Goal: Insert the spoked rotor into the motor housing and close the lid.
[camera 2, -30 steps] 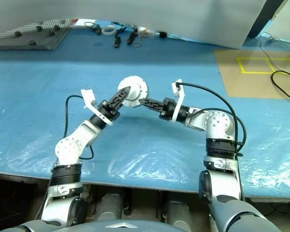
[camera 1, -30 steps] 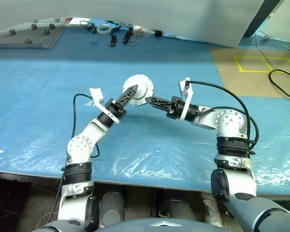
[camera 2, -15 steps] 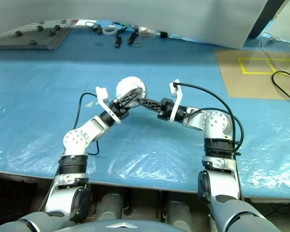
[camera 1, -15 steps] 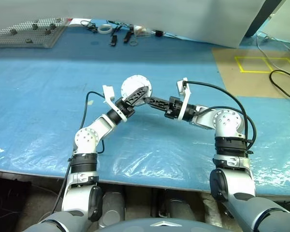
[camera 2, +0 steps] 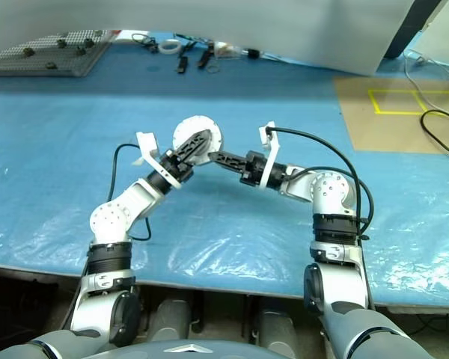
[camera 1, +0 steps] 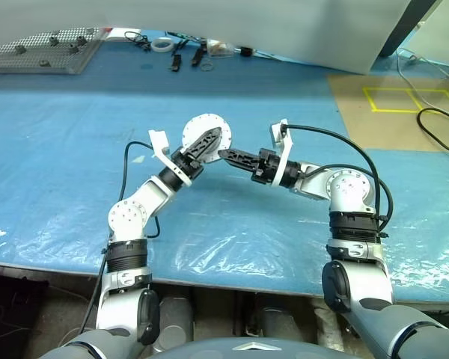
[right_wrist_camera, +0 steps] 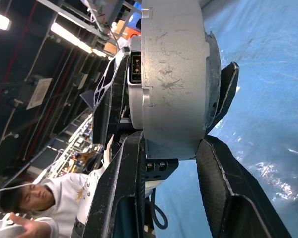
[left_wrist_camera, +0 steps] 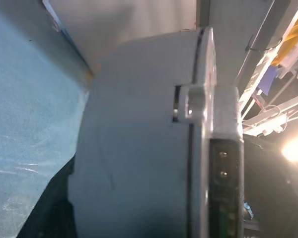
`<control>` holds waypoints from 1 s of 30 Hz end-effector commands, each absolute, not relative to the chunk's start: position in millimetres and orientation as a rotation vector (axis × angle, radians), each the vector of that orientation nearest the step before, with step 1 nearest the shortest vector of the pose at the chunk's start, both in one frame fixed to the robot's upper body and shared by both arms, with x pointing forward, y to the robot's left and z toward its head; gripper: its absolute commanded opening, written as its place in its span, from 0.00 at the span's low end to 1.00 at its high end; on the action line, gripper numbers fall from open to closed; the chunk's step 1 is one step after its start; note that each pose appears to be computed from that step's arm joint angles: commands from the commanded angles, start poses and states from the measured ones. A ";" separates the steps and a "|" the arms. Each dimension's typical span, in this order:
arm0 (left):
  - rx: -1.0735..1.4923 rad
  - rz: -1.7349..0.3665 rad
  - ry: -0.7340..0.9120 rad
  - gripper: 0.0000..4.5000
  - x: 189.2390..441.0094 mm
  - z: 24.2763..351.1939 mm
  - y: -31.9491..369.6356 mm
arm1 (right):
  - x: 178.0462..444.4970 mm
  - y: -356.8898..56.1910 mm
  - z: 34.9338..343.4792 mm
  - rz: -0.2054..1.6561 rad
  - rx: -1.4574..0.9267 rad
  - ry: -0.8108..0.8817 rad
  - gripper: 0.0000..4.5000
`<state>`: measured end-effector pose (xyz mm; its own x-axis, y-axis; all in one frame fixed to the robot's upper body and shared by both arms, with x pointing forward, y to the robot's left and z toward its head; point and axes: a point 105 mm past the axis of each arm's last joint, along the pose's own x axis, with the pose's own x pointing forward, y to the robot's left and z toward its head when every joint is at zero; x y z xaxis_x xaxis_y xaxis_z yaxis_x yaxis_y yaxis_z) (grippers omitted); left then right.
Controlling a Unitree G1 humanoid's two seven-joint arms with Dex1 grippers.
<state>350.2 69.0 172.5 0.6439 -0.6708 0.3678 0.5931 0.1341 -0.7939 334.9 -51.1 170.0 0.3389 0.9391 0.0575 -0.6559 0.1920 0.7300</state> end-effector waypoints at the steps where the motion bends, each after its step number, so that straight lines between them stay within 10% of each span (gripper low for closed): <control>1: -1.045 -0.991 0.065 0.75 343.3 192.6 56.3 | 329.7 -41.1 182.0 1.235 0.726 0.428 0.28; 23: -1.058 -0.943 0.022 0.75 345.7 215.4 66.7 | 341.6 -36.8 178.0 1.163 0.736 0.384 0.28; 30: -1.062 -0.904 0.016 0.75 350.5 215.0 70.4 | 345.8 -37.4 170.8 1.143 0.778 0.416 0.75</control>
<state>356.8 72.6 179.0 0.7038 -0.6516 0.2830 0.5253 0.2092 -0.8248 347.2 -38.7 159.3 0.4023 0.9141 0.0515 -0.6327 0.2370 0.7372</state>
